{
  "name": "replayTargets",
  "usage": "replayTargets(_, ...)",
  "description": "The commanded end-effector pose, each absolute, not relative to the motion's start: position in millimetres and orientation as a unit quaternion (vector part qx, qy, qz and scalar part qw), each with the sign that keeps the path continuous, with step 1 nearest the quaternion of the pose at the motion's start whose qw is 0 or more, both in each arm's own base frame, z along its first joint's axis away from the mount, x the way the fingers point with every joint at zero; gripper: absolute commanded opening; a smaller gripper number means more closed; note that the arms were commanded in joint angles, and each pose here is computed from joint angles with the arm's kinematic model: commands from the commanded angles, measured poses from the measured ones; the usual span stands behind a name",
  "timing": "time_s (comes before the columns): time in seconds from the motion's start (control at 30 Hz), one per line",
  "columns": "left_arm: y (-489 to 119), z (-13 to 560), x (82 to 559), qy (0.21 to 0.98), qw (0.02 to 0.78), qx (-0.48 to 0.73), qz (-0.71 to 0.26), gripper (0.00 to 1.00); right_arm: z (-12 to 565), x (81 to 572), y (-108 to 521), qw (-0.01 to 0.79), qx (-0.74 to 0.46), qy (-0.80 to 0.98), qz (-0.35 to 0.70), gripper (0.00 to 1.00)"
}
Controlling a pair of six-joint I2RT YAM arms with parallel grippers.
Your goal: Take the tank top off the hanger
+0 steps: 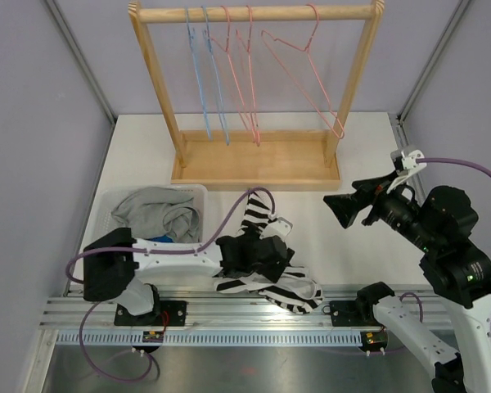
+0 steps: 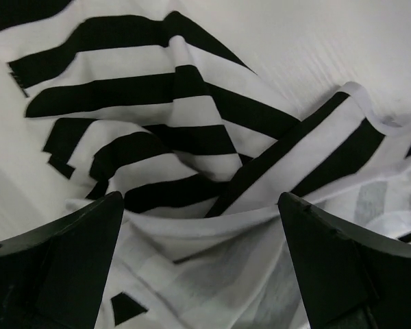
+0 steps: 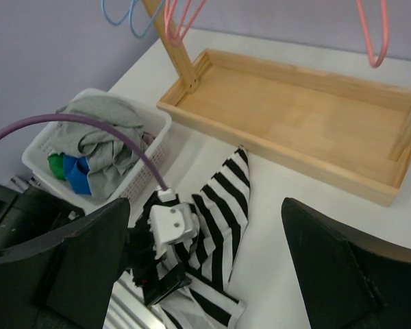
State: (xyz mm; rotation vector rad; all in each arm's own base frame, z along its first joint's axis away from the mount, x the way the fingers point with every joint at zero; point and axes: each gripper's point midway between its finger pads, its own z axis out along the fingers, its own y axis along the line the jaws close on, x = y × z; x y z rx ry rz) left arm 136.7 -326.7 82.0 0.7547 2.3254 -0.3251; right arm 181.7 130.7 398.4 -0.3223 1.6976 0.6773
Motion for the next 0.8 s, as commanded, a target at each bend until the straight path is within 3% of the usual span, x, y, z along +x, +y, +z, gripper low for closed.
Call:
replayTargets(0.0, -354.8, 65.4, 137.8, 0.892, 0.322, 0.285, -0.14, 0.99, 383.6, 167.2, 134.2, 0.575, -0.154, 0.743, 0.308, 1.0)
replayTargets(0.07, -359.0, 48.8, 131.6, 0.896, 0.303, 0.288, -0.147, 0.96, 379.1, 162.2, 132.7, 0.572, -0.152, 0.744, 0.31, 0.99)
replayTargets(0.13, -356.8, 25.7, 128.2, 0.905, 0.284, 0.288, -0.134, 0.79, 378.7, 154.0, 134.5, 0.57, -0.155, 0.74, 0.323, 1.0)
replayTargets(0.17, -356.2, 18.2, 125.8, 0.909, 0.274, 0.286, -0.131, 0.66, 377.7, 151.1, 136.8, 0.566, -0.161, 0.738, 0.33, 1.0)
replayTargets(0.2, -355.1, 14.5, 124.9, 0.911, 0.27, 0.284, -0.128, 0.35, 378.6, 148.5, 137.8, 0.566, -0.163, 0.736, 0.335, 0.99)
replayTargets(0.27, -348.6, 12.8, 123.3, 0.917, 0.266, 0.273, -0.119, 0.09, 384.6, 143.1, 137.8, 0.571, -0.168, 0.728, 0.34, 1.0)
replayTargets(0.3, -346.9, 17.4, 124.3, 0.917, 0.27, 0.268, -0.12, 0.0, 387.0, 142.1, 137.7, 0.574, -0.17, 0.726, 0.34, 1.0)
replayTargets(0.77, -213.3, 224.0, 187.4, 0.863, 0.5, 0.07, -0.02, 0.0, 390.6, 143.3, 140.0, 0.583, -0.174, 0.714, 0.346, 1.0)
